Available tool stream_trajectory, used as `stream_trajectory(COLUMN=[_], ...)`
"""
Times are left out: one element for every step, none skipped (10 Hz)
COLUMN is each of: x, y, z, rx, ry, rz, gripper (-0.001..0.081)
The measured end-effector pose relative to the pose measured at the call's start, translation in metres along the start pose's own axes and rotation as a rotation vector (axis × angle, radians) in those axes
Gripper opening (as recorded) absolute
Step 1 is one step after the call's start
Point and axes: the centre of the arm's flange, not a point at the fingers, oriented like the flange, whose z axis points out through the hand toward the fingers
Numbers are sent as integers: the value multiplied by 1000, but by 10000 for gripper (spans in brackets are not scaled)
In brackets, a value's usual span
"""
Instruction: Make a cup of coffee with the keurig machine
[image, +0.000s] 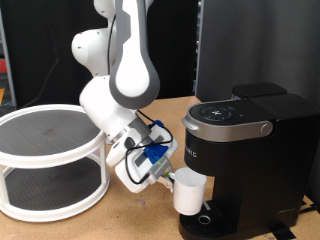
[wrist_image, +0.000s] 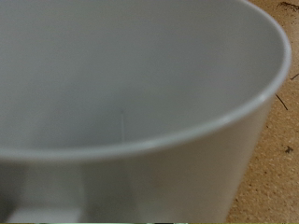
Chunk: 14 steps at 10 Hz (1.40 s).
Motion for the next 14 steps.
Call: stream_trajectory(x=[-1,-2,-4,-5,-7,-7,-8,-9,-10,-12,-13,-13,-14,-13], y=[-5,-10,-15,-18,-22,-24,-25,-25,-23,-21,-19,-17,-16,-16], z=[6,11,15,19,21,23,24,25,26,29,31,33,35,36], rx=[5,10,15,17,17,16,13,7,0,-5,-11,-16,-20,-22], ry=[5,8,14,19,25,31,35,35,33,31,33,34,36,39], rz=[-6,-13,-17,-23,-26,-28,-29,-28,-26,-25,-26,-27,-27,-26], gripper=[71,71,71,71,71,71,71,71,71,71,71,71,71,71])
